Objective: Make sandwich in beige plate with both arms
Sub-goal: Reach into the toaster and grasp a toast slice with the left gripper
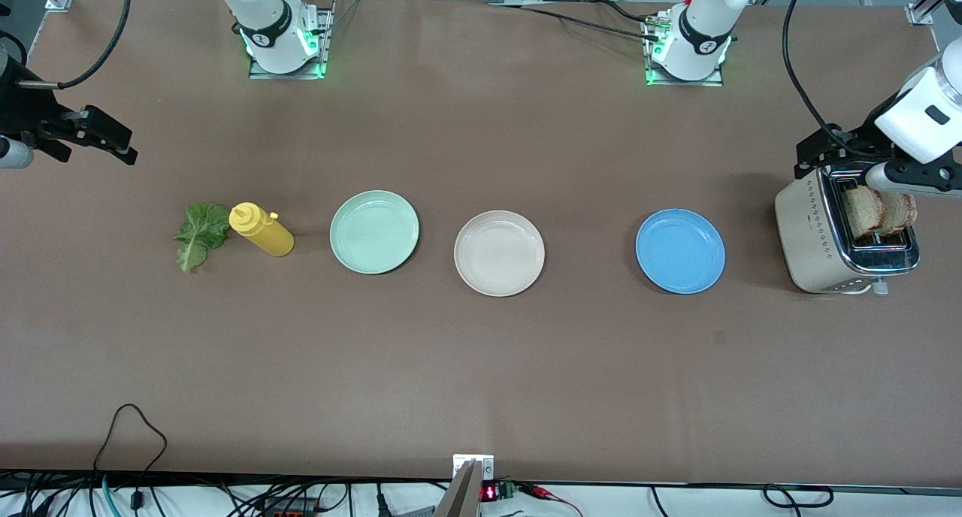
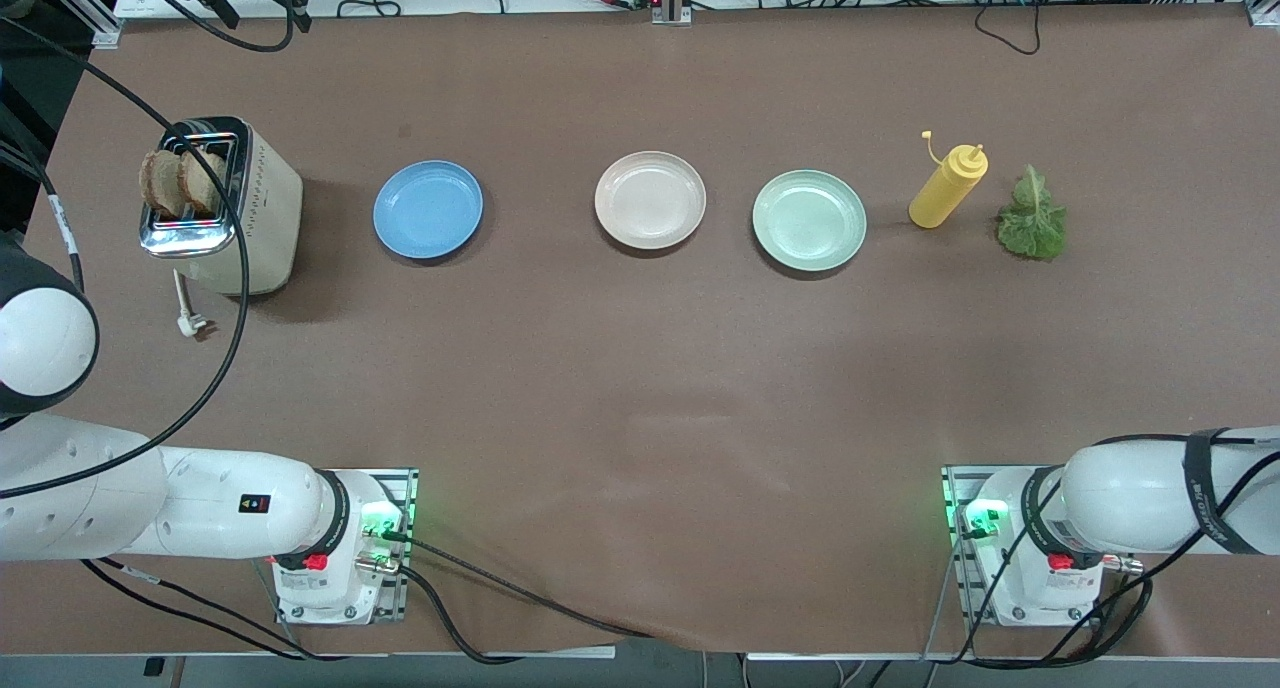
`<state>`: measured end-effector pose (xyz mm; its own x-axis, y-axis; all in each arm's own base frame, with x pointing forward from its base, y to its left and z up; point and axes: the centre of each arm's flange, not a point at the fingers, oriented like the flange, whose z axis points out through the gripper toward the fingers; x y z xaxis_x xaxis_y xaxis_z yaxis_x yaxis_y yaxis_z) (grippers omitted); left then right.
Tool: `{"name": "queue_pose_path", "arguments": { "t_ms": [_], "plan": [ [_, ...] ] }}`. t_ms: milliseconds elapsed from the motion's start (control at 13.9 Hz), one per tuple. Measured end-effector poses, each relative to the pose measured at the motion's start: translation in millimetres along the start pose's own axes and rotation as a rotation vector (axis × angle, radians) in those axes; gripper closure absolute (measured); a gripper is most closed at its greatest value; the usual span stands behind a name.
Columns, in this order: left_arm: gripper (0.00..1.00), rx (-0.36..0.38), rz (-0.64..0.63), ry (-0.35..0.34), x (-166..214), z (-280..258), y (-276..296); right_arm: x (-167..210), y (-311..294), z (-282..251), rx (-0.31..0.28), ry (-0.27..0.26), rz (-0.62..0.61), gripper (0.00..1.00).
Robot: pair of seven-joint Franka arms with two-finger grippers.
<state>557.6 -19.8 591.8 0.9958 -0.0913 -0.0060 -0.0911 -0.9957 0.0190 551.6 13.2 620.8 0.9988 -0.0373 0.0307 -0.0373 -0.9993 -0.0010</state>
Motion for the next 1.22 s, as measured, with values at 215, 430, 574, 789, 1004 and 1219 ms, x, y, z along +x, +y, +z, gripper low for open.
{"name": "queue_pose_path", "arguments": {
  "t_ms": [215,430,574,789,1004,1219],
  "plan": [
    [0.00,0.000,0.000,0.000,0.0,0.0,0.0,0.0,-0.2,-0.1,-0.001,0.000,-0.001,0.00],
    [0.00,0.004,0.001,0.000,0.0,0.0,-0.4,0.1,0.0,0.0,-0.003,0.000,-0.001,0.00],
    [0.00,0.006,0.001,0.000,0.0,0.0,-0.2,0.1,0.0,0.0,-0.003,0.000,-0.001,0.00],
    [0.00,0.006,0.001,-0.001,0.0,0.1,-0.2,0.1,0.0,0.1,-0.003,0.000,-0.001,0.00],
    [0.00,0.005,0.001,-0.024,-1.5,3.6,-0.6,0.1,-0.1,0.1,-0.003,0.000,-0.001,0.00],
    [0.00,0.013,-0.003,-0.115,-1.2,25.4,-4.3,0.1,0.0,0.0,-0.004,0.001,-0.001,0.00]
  ]
}}
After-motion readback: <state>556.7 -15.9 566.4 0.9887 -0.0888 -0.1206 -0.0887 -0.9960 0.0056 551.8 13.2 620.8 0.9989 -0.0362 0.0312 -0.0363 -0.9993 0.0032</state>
